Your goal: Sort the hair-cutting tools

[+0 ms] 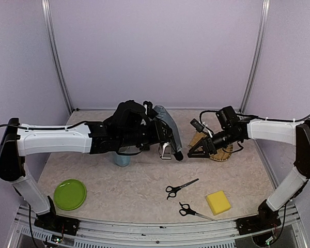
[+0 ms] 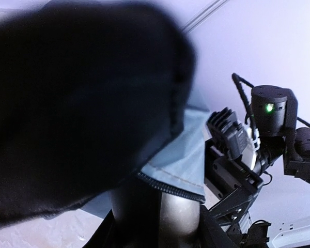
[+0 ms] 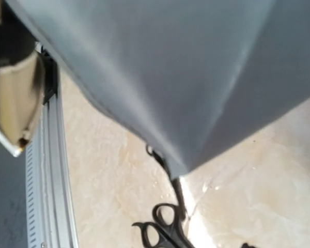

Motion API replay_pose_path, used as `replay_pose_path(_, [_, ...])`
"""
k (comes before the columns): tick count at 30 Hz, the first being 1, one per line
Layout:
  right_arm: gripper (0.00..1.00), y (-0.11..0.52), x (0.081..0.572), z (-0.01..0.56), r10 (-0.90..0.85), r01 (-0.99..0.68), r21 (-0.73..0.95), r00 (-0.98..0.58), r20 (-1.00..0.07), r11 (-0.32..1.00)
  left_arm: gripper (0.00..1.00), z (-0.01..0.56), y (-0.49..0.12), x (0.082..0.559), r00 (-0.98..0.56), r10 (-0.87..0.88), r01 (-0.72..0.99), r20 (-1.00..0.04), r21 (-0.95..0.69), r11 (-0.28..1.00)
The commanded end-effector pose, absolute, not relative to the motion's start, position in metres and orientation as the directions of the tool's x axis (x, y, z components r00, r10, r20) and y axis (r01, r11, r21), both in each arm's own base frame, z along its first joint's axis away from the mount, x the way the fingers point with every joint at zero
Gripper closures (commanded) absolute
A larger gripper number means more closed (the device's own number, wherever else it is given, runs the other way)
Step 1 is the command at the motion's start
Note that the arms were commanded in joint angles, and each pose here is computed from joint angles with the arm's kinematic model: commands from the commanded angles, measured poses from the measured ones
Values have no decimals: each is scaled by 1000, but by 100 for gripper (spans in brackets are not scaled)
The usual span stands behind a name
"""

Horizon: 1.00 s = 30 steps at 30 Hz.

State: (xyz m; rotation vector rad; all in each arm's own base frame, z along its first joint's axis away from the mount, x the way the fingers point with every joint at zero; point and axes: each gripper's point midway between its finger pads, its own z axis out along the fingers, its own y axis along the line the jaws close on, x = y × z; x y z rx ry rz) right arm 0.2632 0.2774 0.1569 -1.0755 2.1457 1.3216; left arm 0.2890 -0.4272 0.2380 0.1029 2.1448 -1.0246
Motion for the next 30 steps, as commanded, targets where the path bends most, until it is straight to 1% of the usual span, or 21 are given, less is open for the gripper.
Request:
replay_pose_path(1, [30,292,266,157,-394,-766,609,-634,-666,204,100,285,-426,295,-681,-353,386,-642,-724,571])
replay_pose_path(6, [27,304,267,155,-403,-760,628,-634,-660,168,100,281,-423,297,-711,-381,363,-591,-772,521])
replay_pose_path(8, [26,309,266,156,-405,-757,637,-632,-661,142,100,281,-422,297,-713,-387,360,-585,-778,515])
replay_pose_path(11, [25,316,266,155,-402,-755,644,-631,-663,122,100,282,-421,298,-714,-396,357,-577,-787,503])
replay_pose_path(17, [25,333,257,143,-437,-715,695,-649,-623,72,100,284,-419,300,-712,-418,350,-565,-801,486])
replay_pose_path(20, [22,338,253,137,-441,-688,724,-666,-602,51,100,288,-418,300,-712,-427,353,-558,-810,469])
replay_pose_path(22, [23,340,252,138,-436,-672,740,-674,-596,28,100,291,-418,300,-708,-433,354,-558,-811,466])
replay_pose_path(27, [41,343,248,151,-415,-668,743,-666,-620,-39,100,290,-415,301,-705,-435,348,-560,-807,477])
replay_pose_path(29, [55,341,246,156,-406,-682,729,-652,-640,-53,100,288,-415,301,-707,-433,344,-559,-807,480])
replay_pose_path(30, [65,341,245,159,-399,-693,719,-643,-654,-61,100,286,-415,301,-708,-430,343,-560,-806,483])
